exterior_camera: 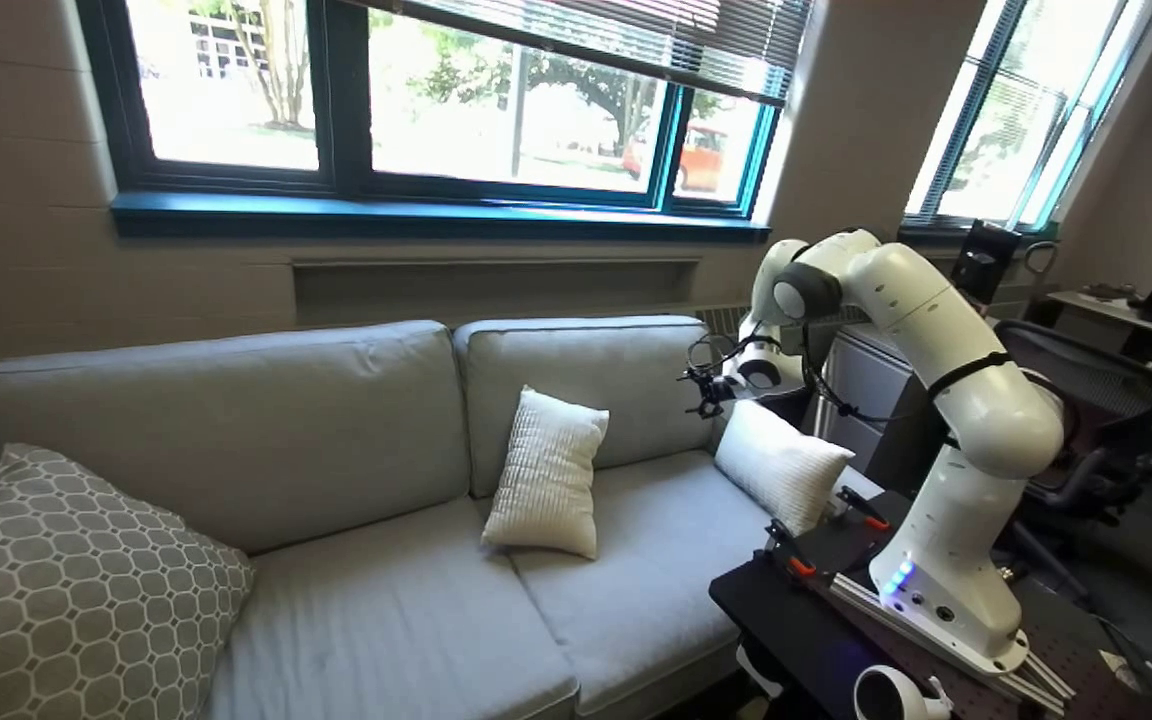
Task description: Move the cushions to the right shoulder of the couch
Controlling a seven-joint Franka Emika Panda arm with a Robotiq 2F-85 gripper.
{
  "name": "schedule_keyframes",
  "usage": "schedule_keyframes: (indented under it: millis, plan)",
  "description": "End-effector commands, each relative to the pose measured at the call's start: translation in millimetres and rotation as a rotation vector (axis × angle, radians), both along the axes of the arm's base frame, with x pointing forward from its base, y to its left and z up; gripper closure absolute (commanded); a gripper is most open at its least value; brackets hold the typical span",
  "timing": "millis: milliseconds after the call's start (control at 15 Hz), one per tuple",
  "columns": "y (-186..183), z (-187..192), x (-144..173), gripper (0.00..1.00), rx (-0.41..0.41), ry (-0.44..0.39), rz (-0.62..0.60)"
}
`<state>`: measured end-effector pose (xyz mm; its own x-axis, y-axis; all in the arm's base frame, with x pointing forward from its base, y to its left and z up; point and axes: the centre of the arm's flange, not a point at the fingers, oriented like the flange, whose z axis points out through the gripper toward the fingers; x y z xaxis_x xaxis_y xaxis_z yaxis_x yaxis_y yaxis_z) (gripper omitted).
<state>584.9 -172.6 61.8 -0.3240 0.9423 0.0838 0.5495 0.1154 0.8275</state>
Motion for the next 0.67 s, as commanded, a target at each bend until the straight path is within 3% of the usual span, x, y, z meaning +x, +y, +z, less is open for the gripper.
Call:
schedule_keyframes:
  millis: [0, 133, 600]
  plan:
    - [34, 24, -3, 0.0, 0.047, -0.034, 0.013]
    - [50, 27, 0, 0.0, 0.024, -0.055, -0.008]
    - [44, 21, 11, 0.0, 0.033, -0.027, -0.002]
